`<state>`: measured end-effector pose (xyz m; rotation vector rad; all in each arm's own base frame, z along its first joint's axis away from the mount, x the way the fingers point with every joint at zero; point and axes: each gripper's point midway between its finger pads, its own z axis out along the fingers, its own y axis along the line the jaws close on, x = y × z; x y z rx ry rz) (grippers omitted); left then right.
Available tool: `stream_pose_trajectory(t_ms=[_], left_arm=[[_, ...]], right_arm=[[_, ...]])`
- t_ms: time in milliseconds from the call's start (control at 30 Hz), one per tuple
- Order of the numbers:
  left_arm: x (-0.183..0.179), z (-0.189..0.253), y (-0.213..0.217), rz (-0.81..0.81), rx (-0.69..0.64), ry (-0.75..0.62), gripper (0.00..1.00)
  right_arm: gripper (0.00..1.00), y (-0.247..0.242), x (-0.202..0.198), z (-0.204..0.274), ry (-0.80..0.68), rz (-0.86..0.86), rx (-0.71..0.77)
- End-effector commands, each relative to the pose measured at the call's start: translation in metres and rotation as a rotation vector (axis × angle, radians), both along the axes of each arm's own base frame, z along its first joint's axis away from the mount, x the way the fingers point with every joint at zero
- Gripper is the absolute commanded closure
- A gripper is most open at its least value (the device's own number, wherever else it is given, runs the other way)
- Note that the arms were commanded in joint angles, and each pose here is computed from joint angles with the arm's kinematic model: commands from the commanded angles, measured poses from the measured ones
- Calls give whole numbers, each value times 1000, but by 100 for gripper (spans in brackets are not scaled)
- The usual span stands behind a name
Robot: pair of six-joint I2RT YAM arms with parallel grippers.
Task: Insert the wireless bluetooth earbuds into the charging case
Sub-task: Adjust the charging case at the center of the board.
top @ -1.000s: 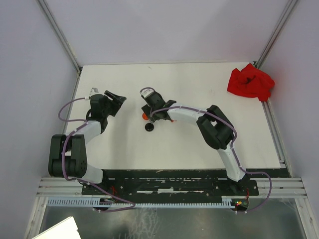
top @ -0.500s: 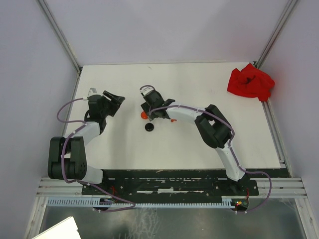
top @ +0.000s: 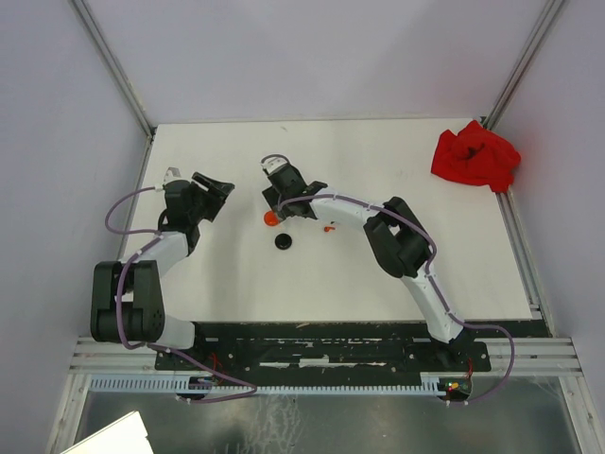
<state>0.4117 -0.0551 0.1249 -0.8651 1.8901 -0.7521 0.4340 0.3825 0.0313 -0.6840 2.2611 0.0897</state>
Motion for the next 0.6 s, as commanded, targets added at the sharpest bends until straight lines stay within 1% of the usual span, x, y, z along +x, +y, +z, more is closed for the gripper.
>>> stream_pose_trajectory(t_ms=[0,233,467,567], left_arm=[[-1,20,3,-17,28,-67,31],[-2,20,7,-9,30,-67,31],[-4,21,6,-31,36,-74,31],[-4,25,6,-37,35,-82,30]], right_arm=[[22,16,14,19,-33,15,41],[22,26,23,28,-49,16,69],[22,18,41,64,-109,-50,128],[22,12,42,80,-129,-54,156]])
